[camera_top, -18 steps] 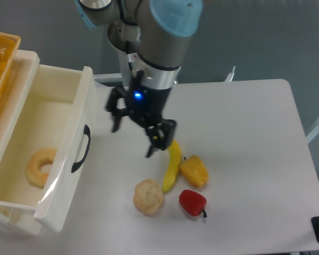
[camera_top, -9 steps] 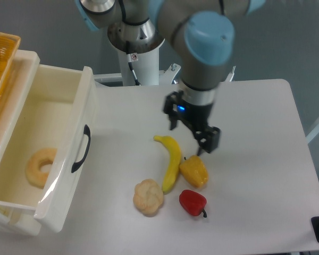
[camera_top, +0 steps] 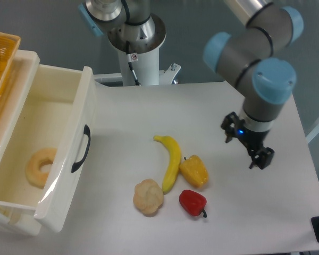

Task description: Place the donuts in the upper white drawer

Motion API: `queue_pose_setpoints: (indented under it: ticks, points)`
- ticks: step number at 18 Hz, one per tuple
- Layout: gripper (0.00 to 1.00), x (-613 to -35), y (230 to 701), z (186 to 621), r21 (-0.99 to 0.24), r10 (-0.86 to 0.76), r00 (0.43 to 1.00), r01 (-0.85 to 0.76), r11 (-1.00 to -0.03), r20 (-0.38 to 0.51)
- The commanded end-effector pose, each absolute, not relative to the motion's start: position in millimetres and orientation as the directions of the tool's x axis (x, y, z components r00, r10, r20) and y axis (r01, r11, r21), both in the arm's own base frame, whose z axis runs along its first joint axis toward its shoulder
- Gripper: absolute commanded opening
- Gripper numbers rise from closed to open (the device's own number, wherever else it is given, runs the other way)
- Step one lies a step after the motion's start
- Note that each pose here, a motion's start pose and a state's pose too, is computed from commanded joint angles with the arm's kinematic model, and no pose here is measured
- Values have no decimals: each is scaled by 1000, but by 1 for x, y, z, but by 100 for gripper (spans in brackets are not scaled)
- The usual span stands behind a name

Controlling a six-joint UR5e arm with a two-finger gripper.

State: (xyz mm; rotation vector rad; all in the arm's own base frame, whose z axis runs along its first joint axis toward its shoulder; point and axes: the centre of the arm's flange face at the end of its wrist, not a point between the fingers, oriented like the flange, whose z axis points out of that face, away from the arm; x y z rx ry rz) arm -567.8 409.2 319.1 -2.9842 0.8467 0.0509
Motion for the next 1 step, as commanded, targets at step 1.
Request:
queue_pose_setpoints:
  ticks: [1]
  points:
    - [100,-569,409,314,-27,-523,852,-524,-851,-34]
